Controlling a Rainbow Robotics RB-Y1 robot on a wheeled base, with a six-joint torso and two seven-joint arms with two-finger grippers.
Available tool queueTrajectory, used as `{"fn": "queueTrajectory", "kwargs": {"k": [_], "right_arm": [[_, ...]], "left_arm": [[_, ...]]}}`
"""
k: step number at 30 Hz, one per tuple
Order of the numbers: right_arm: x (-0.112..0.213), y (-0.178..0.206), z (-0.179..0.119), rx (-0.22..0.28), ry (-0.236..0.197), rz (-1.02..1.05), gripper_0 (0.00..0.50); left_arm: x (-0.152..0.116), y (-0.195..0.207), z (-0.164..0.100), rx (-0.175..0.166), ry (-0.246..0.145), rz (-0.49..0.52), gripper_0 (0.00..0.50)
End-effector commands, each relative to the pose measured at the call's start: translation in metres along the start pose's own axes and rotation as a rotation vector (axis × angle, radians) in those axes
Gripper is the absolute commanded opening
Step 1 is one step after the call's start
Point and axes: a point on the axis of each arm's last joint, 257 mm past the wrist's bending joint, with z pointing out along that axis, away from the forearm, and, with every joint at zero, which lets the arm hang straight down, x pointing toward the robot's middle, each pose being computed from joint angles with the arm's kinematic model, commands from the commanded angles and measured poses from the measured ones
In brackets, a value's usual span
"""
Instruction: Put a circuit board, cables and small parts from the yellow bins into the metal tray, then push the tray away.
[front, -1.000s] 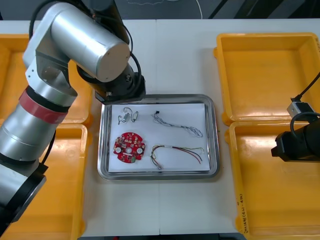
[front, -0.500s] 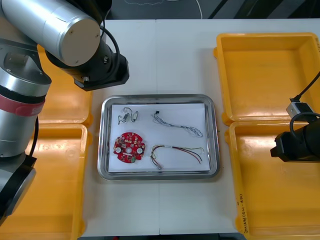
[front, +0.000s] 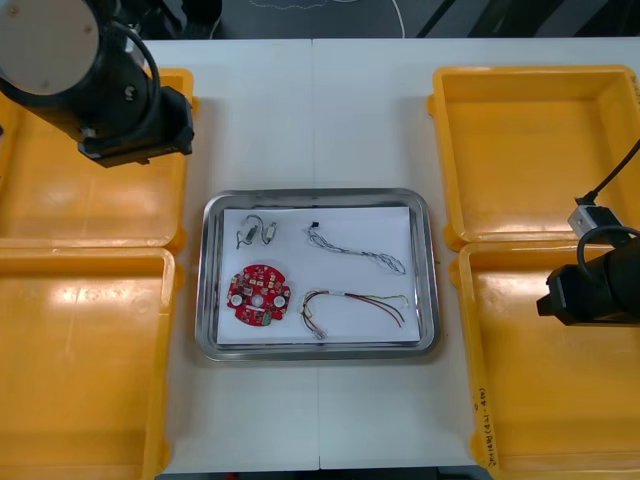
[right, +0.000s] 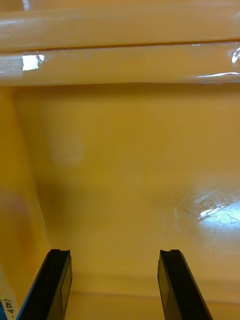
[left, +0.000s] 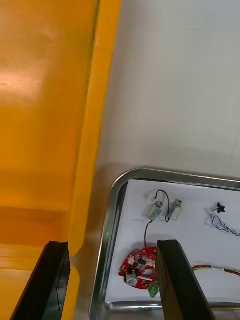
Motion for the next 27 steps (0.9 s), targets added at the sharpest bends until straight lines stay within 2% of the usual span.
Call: {"fn": "queueTrajectory", "kwargs": {"k": [1, 4, 10, 17, 27], "right_arm": [[0.002, 0.005, -0.002, -0.011, 0.001, -0.050, 0.500], [0.003, 0.013, -0.002, -0.016, 0.001, -0.072, 0.500], [0.006, 0.025, -0.001, -0.025, 0.005, -0.112, 0.500], [0.010, 0.039, 0.000, -0.033, 0.010, -0.163, 0.500], [0.012, 0.065, 0.001, -0.047, 0.016, -0.290, 0.500]], "left_arm": [[-0.013, 0.042, -0.016, -0.042, -0.011, 0.052, 0.500], [-0.011, 0.061, -0.017, -0.059, 0.000, 0.074, 0.500], [-0.006, 0.095, -0.019, -0.051, 0.000, 0.081, 0.500], [0.009, 0.129, -0.022, -0.093, 0.007, 0.103, 0.500], [0.035, 0.159, -0.030, -0.114, 0.016, 0.120, 0.500]]}}
